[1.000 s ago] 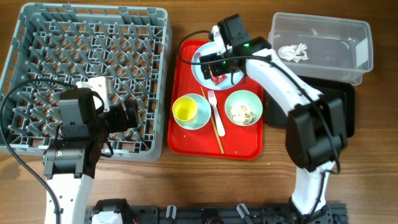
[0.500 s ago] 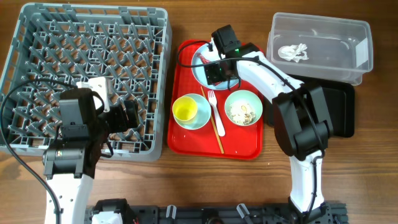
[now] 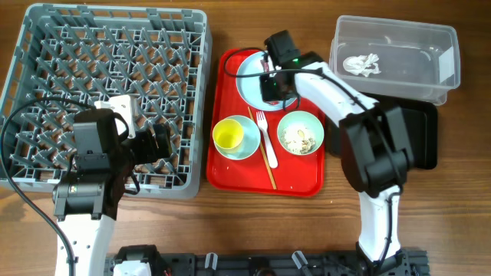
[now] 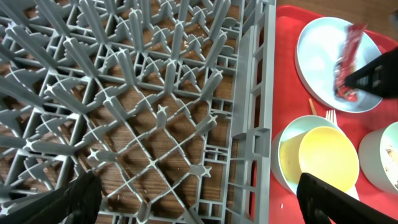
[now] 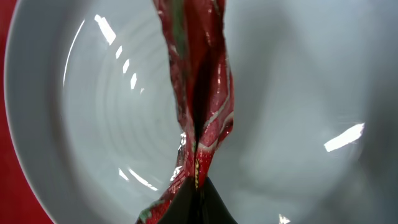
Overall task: Sort waste into correct bins and load items into the dishwasher rack
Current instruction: 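Grasp the red snack wrapper on the plate with the right gripper, then carry the wrapper to the clear bin and release it with the right gripper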
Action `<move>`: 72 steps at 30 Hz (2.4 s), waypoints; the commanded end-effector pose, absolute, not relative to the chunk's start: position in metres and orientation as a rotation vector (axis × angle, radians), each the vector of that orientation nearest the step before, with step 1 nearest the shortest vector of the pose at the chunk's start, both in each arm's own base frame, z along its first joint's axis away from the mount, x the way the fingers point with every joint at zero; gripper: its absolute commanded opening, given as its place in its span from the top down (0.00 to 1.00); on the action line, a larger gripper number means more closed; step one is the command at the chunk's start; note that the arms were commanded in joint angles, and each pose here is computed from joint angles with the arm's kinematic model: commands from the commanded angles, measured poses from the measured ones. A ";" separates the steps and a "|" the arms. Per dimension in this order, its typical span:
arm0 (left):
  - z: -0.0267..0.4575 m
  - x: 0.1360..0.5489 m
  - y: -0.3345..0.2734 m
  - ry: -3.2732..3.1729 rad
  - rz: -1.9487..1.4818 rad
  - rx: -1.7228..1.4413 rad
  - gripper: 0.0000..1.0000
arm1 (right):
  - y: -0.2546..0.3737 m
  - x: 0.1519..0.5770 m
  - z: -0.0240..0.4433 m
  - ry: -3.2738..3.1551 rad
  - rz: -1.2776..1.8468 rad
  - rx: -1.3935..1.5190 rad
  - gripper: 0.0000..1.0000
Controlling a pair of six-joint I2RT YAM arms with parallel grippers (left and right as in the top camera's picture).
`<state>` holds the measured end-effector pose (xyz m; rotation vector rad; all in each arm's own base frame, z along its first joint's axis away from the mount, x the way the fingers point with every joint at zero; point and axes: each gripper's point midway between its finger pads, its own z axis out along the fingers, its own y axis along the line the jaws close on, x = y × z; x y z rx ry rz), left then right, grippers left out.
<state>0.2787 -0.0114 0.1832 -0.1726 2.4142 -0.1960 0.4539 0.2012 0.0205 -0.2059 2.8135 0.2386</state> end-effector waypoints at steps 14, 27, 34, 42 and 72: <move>0.189 0.281 -0.010 2.401 -0.201 -0.184 0.00 | 0.023 0.506 0.164 2.432 0.268 0.657 0.20; 0.189 0.281 -0.010 2.401 -0.201 -0.184 0.00 | 0.047 0.437 0.215 2.574 0.477 0.232 0.00; 0.189 0.281 -0.010 2.400 -0.201 -0.183 0.00 | 0.089 0.368 0.183 2.868 0.486 0.125 0.04; 0.189 0.281 -0.010 2.401 -0.201 -0.184 0.00 | 0.148 0.334 0.123 2.967 0.338 -0.038 0.11; 0.188 0.280 -0.010 2.408 -0.201 -0.185 0.00 | 0.193 0.322 0.015 3.046 0.278 0.004 0.74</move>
